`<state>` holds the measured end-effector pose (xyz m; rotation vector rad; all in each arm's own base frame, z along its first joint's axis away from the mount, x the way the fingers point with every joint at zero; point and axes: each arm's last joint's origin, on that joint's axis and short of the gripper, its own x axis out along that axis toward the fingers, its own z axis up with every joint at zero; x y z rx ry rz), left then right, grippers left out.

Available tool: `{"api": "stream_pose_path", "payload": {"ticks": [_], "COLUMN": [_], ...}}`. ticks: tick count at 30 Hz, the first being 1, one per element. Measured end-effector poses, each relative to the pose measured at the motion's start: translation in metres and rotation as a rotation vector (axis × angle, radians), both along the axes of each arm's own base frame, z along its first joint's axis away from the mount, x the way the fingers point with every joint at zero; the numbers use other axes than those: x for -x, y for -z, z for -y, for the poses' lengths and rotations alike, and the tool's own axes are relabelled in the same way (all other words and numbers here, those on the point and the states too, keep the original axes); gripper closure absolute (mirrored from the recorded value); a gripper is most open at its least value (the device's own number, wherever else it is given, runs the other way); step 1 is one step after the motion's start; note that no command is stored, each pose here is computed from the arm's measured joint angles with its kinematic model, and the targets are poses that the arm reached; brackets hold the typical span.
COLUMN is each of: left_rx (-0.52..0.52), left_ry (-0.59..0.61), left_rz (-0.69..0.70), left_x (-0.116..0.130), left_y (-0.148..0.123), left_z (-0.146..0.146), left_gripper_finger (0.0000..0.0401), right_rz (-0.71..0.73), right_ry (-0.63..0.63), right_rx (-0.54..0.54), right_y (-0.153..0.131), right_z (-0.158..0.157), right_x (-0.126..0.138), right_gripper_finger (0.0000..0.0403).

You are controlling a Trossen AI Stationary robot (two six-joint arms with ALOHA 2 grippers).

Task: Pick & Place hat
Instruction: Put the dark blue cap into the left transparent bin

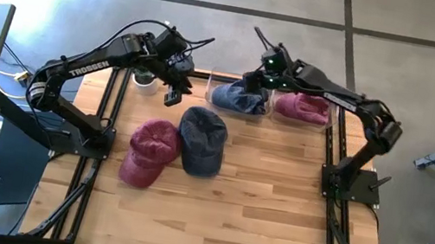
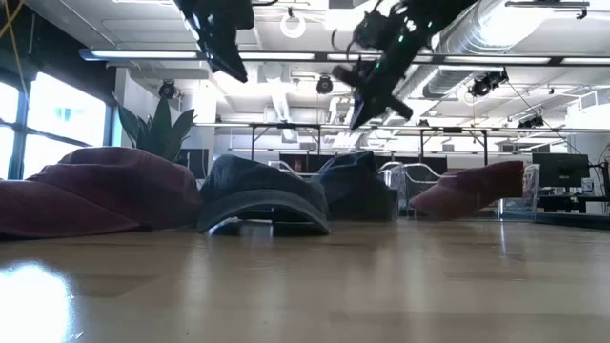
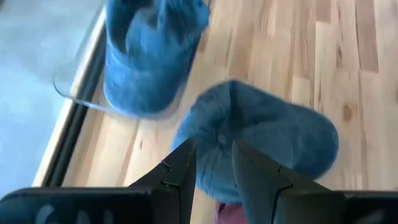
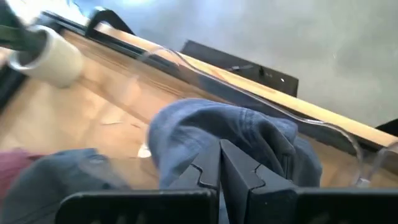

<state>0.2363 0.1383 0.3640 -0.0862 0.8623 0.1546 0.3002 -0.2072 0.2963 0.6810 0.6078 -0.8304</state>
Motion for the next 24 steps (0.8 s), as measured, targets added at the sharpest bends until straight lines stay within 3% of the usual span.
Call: {"api": "stream_pose_path", "payload": {"ticks": [5, 9, 15, 20, 24], "left_rx": [0.118, 0.22, 0.32, 0.406, 0.441], "left_ry": [0.058, 0.035, -0.15, -0.352, -0.426], "left_rz": [-0.049, -0.09, -0.056, 0.048, 0.065], "left_x": [0.002, 0.004, 0.001, -0.007, -0.013], "left_y": [0.025, 0.055, 0.088, 0.111, 0.127], "left_z": [0.004, 0.007, 0.004, -0.001, -0.006], "left_gripper_finger": [0.0302, 0.0302, 0.0302, 0.0301, 0.0274], "right_rz": [-0.011, -0.089, -0.131, -0.065, 0.016], "right_ry": [-0.118, -0.253, -0.392, -0.376, -0.378], "right_rx": [-0.006, -0.051, -0.126, -0.15, -0.14], "right_y": [-0.013, -0.006, 0.034, 0.044, 0.046], "right_z": [-0.034, -0.075, -0.156, -0.199, -0.224], "right_x": [-0.004, -0.015, -0.022, 0.004, 0.032], "right_gripper_finger": [0.04, 0.0399, 0.0398, 0.0392, 0.0384]}}
